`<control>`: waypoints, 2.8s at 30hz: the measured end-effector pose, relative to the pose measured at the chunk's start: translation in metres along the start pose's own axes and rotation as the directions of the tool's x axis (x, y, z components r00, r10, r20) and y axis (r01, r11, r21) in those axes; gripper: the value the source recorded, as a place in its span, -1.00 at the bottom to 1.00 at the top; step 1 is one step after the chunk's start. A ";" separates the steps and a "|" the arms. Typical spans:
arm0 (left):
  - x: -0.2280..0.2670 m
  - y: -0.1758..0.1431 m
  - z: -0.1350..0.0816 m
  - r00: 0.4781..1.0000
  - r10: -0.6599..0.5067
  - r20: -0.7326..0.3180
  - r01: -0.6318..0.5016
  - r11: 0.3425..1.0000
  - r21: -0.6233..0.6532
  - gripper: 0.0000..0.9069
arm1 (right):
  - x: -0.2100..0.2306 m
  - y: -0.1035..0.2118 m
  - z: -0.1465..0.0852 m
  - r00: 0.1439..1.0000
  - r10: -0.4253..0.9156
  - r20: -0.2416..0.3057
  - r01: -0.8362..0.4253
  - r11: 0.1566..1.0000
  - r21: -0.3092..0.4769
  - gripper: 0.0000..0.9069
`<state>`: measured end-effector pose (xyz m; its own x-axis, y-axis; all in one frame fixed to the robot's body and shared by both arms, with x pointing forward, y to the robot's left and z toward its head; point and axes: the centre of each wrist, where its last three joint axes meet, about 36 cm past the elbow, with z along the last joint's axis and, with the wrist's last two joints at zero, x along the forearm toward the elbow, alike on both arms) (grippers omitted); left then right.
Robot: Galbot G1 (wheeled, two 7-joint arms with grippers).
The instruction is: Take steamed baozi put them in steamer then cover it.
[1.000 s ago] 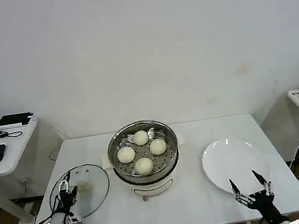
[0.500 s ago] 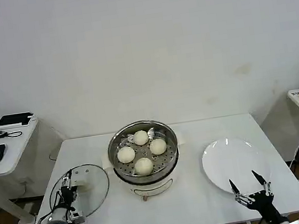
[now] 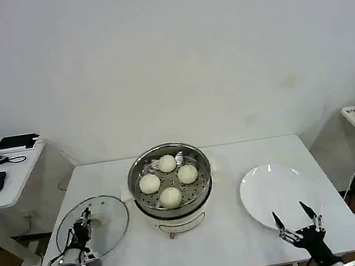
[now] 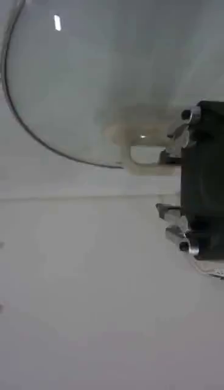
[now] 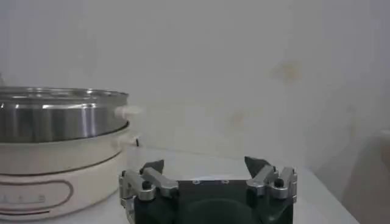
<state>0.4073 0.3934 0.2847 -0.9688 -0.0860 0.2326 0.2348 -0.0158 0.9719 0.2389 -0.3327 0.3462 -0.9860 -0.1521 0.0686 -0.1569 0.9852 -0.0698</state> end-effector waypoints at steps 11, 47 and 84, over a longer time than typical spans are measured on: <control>0.011 0.020 0.004 0.994 -0.102 -0.033 0.102 0.995 0.021 -1.00 | 0.000 0.000 -0.005 1.000 -0.016 0.001 0.016 1.000 0.008 1.00; 0.067 0.149 -0.076 0.951 -0.308 0.034 0.305 0.949 0.077 -1.00 | -0.005 0.016 0.007 0.997 -0.062 -0.039 0.063 0.998 0.016 1.00; 0.020 0.181 -0.236 0.960 -0.231 0.156 0.218 0.971 0.094 -1.00 | -0.005 0.051 0.019 0.993 -0.089 -0.071 0.090 0.996 0.014 1.00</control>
<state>0.4496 0.1538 0.4572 -0.9970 0.0768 0.0046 0.0091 0.0591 0.9982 0.2344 -0.2835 0.3230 -0.9615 -0.2333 0.1454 -0.2461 0.9662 -0.0769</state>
